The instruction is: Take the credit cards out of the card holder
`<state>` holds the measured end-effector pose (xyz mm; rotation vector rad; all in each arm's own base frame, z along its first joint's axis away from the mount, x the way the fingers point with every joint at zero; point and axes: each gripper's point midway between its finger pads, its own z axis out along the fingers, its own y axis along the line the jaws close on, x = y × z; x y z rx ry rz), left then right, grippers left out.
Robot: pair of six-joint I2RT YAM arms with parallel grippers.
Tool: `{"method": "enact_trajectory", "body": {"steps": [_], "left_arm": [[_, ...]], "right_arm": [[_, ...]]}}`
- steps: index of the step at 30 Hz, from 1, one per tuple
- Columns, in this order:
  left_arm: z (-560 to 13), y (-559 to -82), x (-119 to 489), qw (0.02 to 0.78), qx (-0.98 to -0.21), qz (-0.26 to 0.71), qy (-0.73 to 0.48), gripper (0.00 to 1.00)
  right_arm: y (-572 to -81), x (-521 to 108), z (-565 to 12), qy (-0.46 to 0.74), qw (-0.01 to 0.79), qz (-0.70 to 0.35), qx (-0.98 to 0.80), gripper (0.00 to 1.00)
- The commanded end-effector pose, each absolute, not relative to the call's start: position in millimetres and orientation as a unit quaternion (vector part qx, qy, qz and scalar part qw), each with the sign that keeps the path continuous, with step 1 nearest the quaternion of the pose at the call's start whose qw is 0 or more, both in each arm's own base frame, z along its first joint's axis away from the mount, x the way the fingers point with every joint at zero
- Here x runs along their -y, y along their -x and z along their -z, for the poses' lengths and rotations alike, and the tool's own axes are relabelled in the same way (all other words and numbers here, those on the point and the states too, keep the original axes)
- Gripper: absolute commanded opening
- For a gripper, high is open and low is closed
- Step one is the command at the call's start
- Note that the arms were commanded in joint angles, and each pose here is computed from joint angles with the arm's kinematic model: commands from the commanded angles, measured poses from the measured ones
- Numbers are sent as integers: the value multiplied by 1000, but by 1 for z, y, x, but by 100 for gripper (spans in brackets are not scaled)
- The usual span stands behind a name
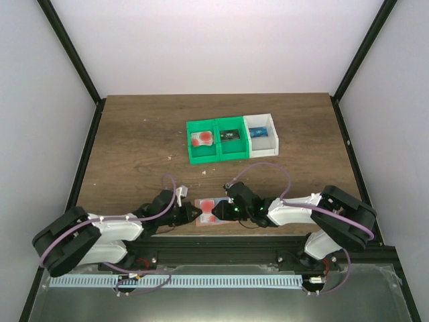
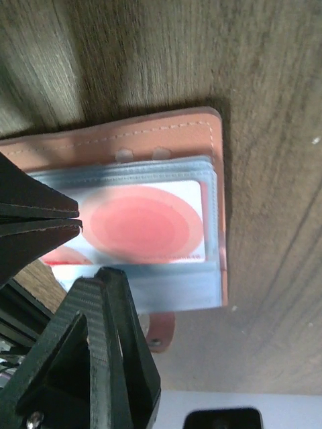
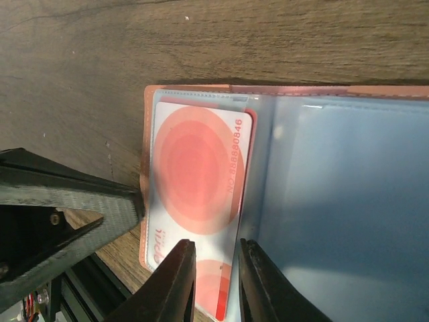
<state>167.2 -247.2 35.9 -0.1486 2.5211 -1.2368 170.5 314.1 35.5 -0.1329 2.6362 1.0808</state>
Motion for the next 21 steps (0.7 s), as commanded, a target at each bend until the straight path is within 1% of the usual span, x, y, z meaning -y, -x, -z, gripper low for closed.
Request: {"method": "enact_trajectory", "body": {"steps": [1,9,21], "left_arm": [[-33,-166,253,157,-880,446,48,0],[-12,-162,245,145,-896,417,47,0],[-7,-158,239,145,-898,412,53,0]], "right_arm": [[-171,-312,-35,42,145,-380,-913,20],[-169,-314,-30,42,139,-383,-913,20],[-166,-317,-30,38,131,-405,-904,16]]}}
